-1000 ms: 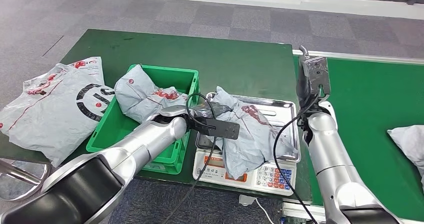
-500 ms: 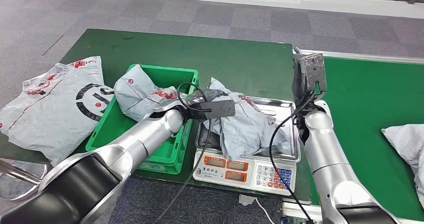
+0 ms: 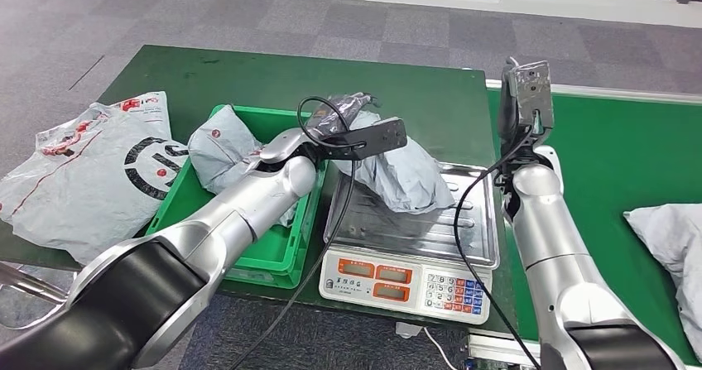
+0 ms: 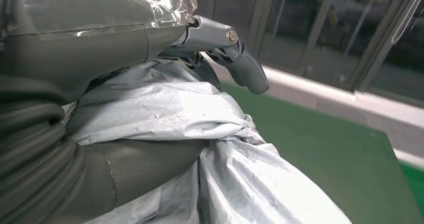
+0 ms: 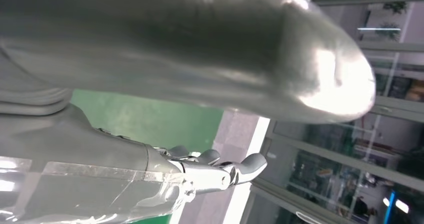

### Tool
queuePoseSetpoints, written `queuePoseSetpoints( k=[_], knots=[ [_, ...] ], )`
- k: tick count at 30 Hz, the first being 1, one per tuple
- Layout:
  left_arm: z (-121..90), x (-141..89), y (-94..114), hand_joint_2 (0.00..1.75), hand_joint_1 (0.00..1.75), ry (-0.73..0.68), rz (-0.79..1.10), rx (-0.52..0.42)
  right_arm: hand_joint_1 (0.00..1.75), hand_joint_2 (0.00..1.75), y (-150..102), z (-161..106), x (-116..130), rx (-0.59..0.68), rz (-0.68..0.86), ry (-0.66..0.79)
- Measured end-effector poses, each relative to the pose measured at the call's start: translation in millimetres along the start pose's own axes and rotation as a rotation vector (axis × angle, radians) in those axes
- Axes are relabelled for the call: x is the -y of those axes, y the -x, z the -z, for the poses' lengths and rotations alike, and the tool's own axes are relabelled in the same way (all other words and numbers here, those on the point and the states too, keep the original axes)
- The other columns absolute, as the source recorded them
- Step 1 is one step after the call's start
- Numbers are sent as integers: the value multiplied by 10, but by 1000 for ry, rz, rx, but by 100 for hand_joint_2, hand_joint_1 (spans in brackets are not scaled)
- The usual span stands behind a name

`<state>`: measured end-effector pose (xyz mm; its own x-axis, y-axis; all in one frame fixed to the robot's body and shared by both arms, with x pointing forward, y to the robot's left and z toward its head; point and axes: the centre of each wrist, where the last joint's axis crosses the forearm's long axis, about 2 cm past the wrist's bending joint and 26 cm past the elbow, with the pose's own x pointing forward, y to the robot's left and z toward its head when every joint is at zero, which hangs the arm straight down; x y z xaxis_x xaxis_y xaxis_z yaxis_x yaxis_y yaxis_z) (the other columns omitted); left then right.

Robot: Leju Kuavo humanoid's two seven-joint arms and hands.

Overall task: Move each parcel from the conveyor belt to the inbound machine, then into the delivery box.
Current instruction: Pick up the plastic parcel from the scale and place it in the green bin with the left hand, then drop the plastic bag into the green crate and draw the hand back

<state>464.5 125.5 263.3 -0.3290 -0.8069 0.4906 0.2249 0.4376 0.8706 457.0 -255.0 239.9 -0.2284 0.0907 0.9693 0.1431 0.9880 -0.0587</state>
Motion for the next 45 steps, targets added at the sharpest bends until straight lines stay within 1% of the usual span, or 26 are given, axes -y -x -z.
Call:
queuePoseSetpoints(
  k=[4, 8, 11, 13, 15, 18, 22, 26, 32, 37, 40, 45],
  knots=[
    [14, -44, -32, 175, 175, -59, 77, -13, 0, 0, 33, 19, 115, 12, -5, 12],
    [28, -99, -50, 175, 175, -85, 103, -21, 0, 0, 53, 27, 187, 10, -15, 21],
    [35, -140, -42, 175, 175, -108, 116, -62, 0, 0, 67, 31, 216, 4, -19, 20],
    [34, -185, 9, 175, 175, -133, 120, -98, 0, 0, 74, 39, 233, -2, -21, 18],
    [21, -242, 113, 175, 175, -166, 114, -137, 0, 0, 73, 57, 249, -7, -21, 22],
    [-18, -332, 333, 175, 175, -215, 108, -197, 0, 0, 77, 80, 284, -14, -18, 33],
    [-94, -467, 644, 175, 175, -266, 134, -276, 0, 0, 173, 27, 347, -28, -18, 48],
    [-190, -635, 949, 175, 175, -321, 178, -378, 0, 0, 260, -33, 381, -45, -33, 68],
    [-408, -903, 1454, 175, 175, -393, 231, -520, 0, 0, 360, -111, 416, -64, -50, 80],
    [-644, -1116, 1866, 175, 175, -410, 269, -583, 0, 0, 454, -216, 476, -69, -60, 83],
    [-735, -1174, 2001, 175, 175, -414, 278, -609, 0, 0, 478, -258, 504, -68, -64, 85],
    [-796, -1210, 2085, 175, 175, -420, 282, -629, 0, 0, 465, -270, 514, -57, -64, 85]
  ],
)
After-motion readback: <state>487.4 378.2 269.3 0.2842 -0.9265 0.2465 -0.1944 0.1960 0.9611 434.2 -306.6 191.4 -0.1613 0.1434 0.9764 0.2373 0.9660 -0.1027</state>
